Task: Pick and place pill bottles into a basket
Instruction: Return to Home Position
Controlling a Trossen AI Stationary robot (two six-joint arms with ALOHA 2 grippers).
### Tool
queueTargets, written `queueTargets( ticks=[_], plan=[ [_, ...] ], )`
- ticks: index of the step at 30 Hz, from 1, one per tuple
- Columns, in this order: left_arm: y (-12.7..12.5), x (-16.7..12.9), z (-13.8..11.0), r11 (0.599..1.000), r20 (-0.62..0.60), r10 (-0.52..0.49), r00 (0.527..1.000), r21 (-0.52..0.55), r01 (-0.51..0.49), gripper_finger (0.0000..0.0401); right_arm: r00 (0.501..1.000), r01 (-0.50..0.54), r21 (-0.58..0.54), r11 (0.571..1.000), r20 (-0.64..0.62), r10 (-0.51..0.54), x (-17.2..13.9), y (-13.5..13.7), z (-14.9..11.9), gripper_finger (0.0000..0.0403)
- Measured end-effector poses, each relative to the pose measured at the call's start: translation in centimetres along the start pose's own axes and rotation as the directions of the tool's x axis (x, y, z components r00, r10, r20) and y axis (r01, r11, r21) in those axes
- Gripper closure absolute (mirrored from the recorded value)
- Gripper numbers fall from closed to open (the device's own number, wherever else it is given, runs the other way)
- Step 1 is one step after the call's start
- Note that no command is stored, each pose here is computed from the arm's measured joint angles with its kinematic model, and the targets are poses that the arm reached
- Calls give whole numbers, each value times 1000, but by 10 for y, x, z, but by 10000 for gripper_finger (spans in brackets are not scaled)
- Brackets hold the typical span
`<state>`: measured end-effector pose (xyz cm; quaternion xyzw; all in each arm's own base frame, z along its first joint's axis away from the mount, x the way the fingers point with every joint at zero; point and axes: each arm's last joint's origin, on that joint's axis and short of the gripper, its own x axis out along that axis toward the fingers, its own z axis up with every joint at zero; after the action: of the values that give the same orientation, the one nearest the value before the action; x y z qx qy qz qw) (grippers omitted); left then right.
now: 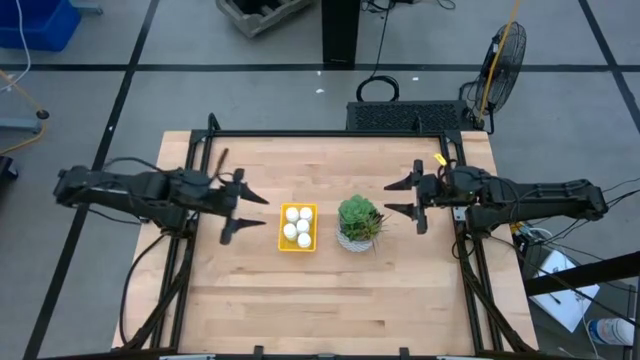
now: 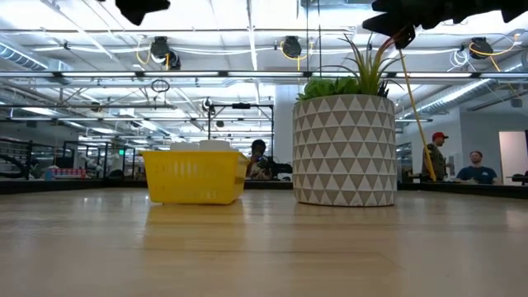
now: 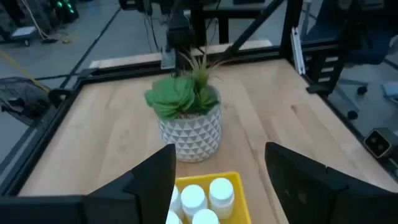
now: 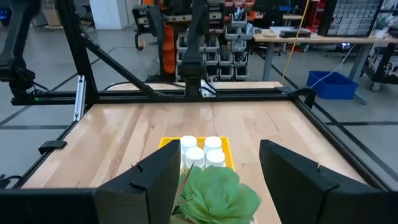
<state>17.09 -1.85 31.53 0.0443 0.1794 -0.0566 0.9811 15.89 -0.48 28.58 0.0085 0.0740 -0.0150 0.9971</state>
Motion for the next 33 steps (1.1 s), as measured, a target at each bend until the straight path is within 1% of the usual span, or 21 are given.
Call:
queueTargets(
  ticks=[4,11,12,14,16,18,20,23,26,30,33],
  plan=[
    [0,-15,-1,1000,9,-1,1000,-4,1,153,1000,0,3,1000,11,0,-2,0,1,193],
    [-1,-35,-11,999,-45,-12,999,-40,11,151,1000,-2,56,998,-7,3,-6,0,0,193],
    [-1,-38,-11,999,-35,-12,999,-51,11,149,1000,-11,60,998,-12,12,-7,0,-1,193],
    [-2,-45,-12,997,-19,-28,999,-70,27,147,996,-87,60,994,-3,87,-8,2,-7,193],
    [-4,-49,-15,995,14,-68,998,-72,69,146,978,-207,63,976,18,206,-7,6,-18,193],
    [-7,-51,-20,989,64,-131,989,-63,135,148,949,-315,91,945,65,310,-5,9,-30,193],
    [-12,-49,-28,976,107,-205,973,-52,212,150,923,-377,128,917,126,362,-3,10,-42,193],
    [-18,-43,-42,952,165,-291,942,-46,302,149,900,-429,174,886,162,404,1,16,-58,193],
    [-26,-36,-51,922,217,-371,903,-26,386,143,863,-500,163,850,174,474,3,29,-63,193],
    [-38,-30,-62,887,223,-451,864,6,461,137,837,-540,119,833,178,517,5,52,-65,193],
    [-50,-28,-69,851,241,-520,819,71,520,135,824,-557,72,827,175,539,4,71,-68,193]
  ],
)
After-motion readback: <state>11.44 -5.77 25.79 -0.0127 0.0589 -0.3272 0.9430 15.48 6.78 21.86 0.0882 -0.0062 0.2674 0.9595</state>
